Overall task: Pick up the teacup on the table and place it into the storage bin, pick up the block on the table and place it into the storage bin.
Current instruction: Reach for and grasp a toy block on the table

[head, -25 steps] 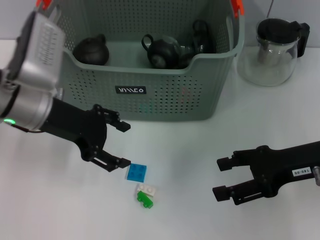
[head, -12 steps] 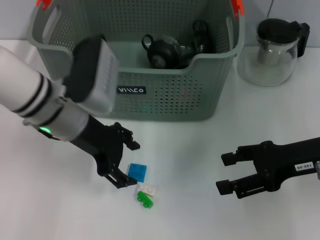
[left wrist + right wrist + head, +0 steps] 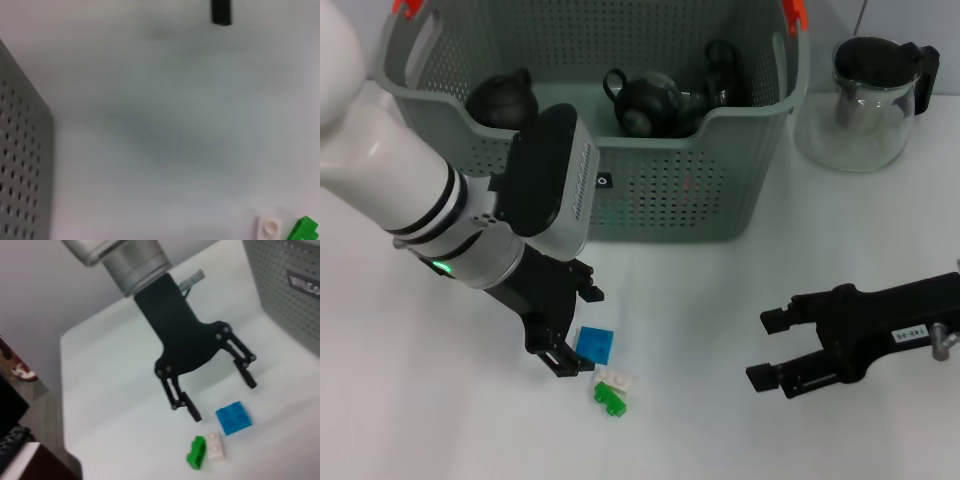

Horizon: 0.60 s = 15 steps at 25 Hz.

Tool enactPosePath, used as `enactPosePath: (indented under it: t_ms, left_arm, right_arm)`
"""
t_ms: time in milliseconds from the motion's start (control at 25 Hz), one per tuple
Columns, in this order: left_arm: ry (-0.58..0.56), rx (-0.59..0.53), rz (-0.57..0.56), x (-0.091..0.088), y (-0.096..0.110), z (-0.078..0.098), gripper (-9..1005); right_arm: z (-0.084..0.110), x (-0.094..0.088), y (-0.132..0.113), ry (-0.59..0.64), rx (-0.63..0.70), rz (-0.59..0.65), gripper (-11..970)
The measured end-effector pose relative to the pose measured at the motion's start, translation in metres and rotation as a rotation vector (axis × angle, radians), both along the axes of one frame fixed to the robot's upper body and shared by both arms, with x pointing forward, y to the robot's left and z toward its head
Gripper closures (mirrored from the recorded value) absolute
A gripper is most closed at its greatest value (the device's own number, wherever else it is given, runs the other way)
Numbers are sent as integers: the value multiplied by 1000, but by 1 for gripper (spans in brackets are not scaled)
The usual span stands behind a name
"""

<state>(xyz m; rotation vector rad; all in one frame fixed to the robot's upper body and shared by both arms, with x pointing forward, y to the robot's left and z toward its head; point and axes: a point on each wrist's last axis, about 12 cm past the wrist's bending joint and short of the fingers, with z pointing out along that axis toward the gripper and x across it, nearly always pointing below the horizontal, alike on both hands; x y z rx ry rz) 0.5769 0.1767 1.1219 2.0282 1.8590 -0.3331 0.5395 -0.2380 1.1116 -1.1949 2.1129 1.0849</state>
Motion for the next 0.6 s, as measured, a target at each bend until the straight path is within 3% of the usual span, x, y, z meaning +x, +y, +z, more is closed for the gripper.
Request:
enactPosePath:
  t_ms: [600]
  left_arm:
    - [-22,26,-4,0,-6,-11,197]
  right_arm:
    - [0,13,16,-57,-39,12,25]
